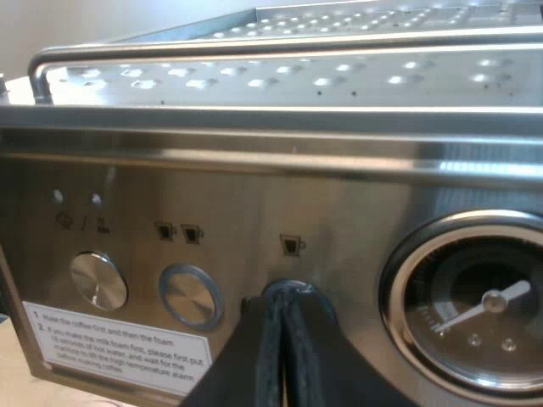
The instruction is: Place mug into machine
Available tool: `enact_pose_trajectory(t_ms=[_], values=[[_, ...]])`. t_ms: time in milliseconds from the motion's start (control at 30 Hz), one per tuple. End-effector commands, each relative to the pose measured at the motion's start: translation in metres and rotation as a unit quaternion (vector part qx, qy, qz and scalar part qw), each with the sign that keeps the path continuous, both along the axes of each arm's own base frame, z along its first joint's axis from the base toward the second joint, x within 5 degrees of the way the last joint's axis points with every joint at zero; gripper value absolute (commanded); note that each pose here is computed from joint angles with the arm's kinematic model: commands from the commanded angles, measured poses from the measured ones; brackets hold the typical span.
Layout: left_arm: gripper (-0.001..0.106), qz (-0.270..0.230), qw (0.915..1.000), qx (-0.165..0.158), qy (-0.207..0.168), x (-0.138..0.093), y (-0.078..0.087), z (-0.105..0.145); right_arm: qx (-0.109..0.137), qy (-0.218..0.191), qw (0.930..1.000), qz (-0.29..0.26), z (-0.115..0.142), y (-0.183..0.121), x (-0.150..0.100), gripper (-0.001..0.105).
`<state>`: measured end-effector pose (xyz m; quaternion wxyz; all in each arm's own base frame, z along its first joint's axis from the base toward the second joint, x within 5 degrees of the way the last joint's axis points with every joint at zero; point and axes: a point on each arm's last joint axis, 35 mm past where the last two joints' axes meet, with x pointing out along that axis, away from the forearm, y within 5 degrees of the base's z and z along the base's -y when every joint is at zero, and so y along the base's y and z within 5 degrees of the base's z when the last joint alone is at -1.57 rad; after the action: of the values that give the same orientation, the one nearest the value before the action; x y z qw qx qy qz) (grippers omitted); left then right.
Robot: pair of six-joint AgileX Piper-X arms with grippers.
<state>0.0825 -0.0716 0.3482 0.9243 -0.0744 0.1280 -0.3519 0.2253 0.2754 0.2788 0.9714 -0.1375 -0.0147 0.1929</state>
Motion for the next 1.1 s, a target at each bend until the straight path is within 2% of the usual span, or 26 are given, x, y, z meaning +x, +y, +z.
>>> enact_pose_trajectory(t_ms=[33, 233, 533, 800, 1100], values=[[0.079, 0.006, 0.9999, -0.009, -0.009, 0.000, 0.000, 0.004, 0.008, -0.007, 0.9999, 0.007, 0.005, -0.002, 0.005, 0.000], [0.079, 0.006, 0.9999, -0.009, -0.009, 0.000, 0.000, 0.004, 0.007, -0.007, 0.9999, 0.012, 0.005, -0.001, 0.005, 0.000], [0.079, 0.006, 0.9999, -0.009, -0.009, 0.000, 0.000, 0.004, -0.009, 0.006, 0.9999, 0.006, -0.005, 0.001, 0.007, 0.000], [0.079, 0.006, 0.9999, -0.009, -0.009, 0.000, 0.000, 0.004, -0.013, 0.006, 0.9985, -0.053, -0.008, -0.002, 0.009, 0.000], [0.079, 0.006, 0.9999, -0.009, -0.009, 0.000, 0.000, 0.004, -0.013, 0.006, 0.9984, -0.054, -0.008, -0.002, 0.009, 0.000]])
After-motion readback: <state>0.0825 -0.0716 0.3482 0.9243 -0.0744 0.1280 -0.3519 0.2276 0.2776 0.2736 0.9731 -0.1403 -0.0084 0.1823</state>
